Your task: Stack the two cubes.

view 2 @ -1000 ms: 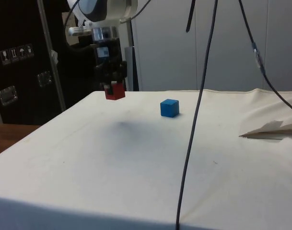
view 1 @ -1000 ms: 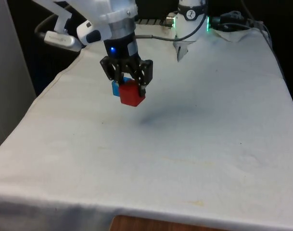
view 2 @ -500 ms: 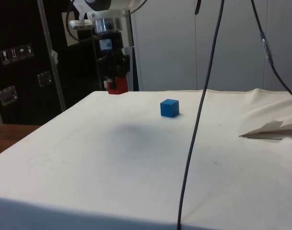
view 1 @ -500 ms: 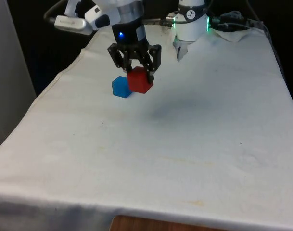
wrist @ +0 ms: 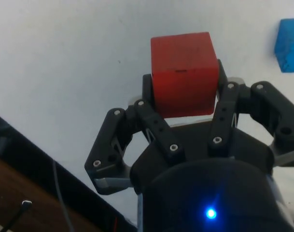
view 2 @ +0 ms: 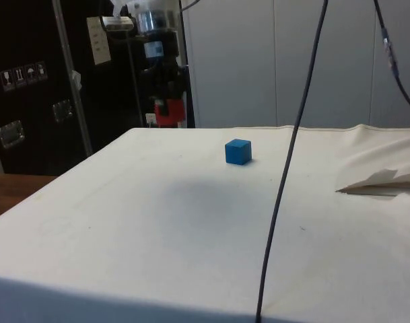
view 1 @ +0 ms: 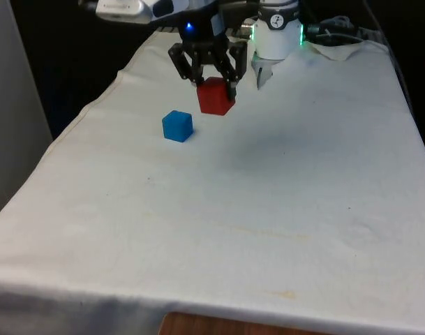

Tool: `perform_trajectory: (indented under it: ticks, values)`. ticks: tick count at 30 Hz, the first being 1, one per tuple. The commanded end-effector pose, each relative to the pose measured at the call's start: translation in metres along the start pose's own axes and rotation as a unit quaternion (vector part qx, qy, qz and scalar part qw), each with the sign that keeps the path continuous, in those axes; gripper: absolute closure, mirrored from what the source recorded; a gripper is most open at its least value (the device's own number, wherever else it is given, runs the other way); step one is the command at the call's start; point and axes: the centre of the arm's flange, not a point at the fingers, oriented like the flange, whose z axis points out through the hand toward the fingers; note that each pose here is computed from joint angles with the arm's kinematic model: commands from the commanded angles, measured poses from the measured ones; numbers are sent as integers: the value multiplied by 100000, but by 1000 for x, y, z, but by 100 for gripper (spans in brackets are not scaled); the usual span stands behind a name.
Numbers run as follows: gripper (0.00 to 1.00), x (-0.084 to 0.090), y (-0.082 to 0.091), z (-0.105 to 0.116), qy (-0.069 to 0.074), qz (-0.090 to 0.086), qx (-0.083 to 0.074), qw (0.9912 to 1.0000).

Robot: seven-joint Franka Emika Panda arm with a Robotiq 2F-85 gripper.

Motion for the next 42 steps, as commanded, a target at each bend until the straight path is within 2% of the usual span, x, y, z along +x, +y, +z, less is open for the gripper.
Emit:
perform_trajectory:
  ticks: [1, 4, 5, 12, 13, 14, 20, 21, 23, 27, 30, 31, 32, 37, 38, 39, 40, 42]
  values:
    - [95, -5, -3, -4, -38, -76, -138, 100000]
    - [95, -10, -4, -7, -174, -304, 107, 99999]
    - [95, -8, -4, -5, -254, -407, 344, 99998]
    - [95, -27, -9, -15, -535, -1056, 820, 99990]
    - [95, -25, -9, -13, -626, -1119, 1021, 99987]
    - [95, -31, -8, -15, -588, -1201, 956, 99986]
    - [95, -45, -4, -13, -1120, -1477, 804, 99980]
    - [95, -44, -4, -12, -1553, -1439, 1126, 99971]
    - [95, -53, -1, -13, -1413, -1562, 681, 99975]
    - [95, -61, 2, -12, -1557, -1554, -18, 99976]
    - [95, -67, 4, -10, -1495, -1496, -1276, 99969]
    - [95, -66, 4, -10, -1932, -1721, -494, 99965]
    - [95, -68, 4, -10, -1454, -1559, -1617, 99964]
    - [95, -75, 7, -9, -1526, -1394, -3556, 99915]
    - [95, -76, 8, -9, -1508, -1367, -3812, 99907]
    - [95, -75, 7, -8, -2138, -1584, -3121, 99916]
    - [95, -78, 9, -8, -1499, -1388, -4137, 99893]
    - [95, -80, 9, -8, -1426, -1412, -4744, 99867]
